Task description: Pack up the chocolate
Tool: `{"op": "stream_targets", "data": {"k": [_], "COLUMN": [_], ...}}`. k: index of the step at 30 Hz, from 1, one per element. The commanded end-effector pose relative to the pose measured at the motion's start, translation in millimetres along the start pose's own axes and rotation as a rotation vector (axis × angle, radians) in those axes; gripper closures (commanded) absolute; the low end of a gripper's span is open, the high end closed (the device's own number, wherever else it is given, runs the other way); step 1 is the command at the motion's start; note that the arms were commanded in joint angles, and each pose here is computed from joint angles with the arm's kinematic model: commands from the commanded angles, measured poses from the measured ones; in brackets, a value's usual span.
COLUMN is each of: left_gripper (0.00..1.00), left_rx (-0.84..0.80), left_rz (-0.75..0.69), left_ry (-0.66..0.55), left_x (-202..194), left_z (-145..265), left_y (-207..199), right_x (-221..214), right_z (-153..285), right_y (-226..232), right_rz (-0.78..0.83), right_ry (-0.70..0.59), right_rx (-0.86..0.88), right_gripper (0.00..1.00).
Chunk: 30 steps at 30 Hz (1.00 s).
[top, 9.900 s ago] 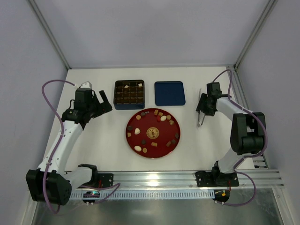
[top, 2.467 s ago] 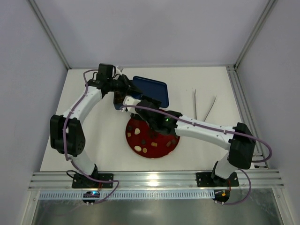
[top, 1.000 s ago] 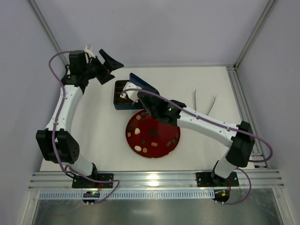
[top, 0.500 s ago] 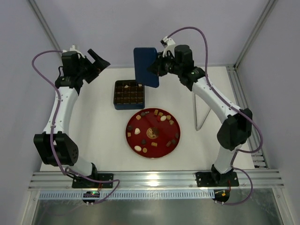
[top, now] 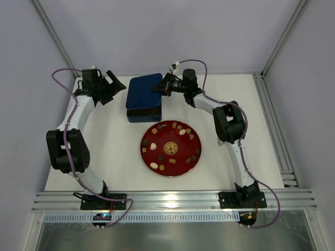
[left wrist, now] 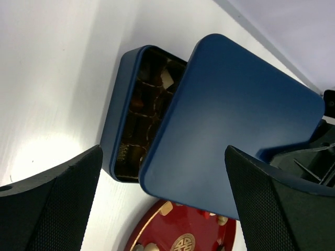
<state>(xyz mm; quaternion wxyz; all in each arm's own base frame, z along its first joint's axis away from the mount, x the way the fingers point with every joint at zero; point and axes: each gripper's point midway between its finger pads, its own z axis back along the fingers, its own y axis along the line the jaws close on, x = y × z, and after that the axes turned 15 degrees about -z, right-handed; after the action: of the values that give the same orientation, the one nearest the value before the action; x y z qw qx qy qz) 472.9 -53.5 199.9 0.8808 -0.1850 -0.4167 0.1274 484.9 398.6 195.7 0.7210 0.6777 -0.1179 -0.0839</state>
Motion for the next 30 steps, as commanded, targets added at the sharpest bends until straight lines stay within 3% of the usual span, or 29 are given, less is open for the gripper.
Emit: {"op": "stream_targets", "data": {"k": [1,11,30], "left_gripper": [0.04,0.06,0.09], "left_rx": [0.015,0.068,0.059], "left_rz": [-0.049,-0.049,-0.039], "left_ry": [-0.045,0.046,0.114], "left_x": [8.6,-19.7,-51.3], "left_z": [-13.3,-50.5,-71.7], "left_y": [7.7,30.1,37.9], "right_x": [-9.5,-0.1,7.4], "right_z": [5.2,-7.0,-22.7], "right_y": [90.3,50.4,-11.4], "right_rz": [0.058,-0.017,-0.082], "right_ry": [0.073,0.084,0.11], "right_rx": [0.256,0.213,0.086], "right_gripper": [0.96,0.95,0.91]}}
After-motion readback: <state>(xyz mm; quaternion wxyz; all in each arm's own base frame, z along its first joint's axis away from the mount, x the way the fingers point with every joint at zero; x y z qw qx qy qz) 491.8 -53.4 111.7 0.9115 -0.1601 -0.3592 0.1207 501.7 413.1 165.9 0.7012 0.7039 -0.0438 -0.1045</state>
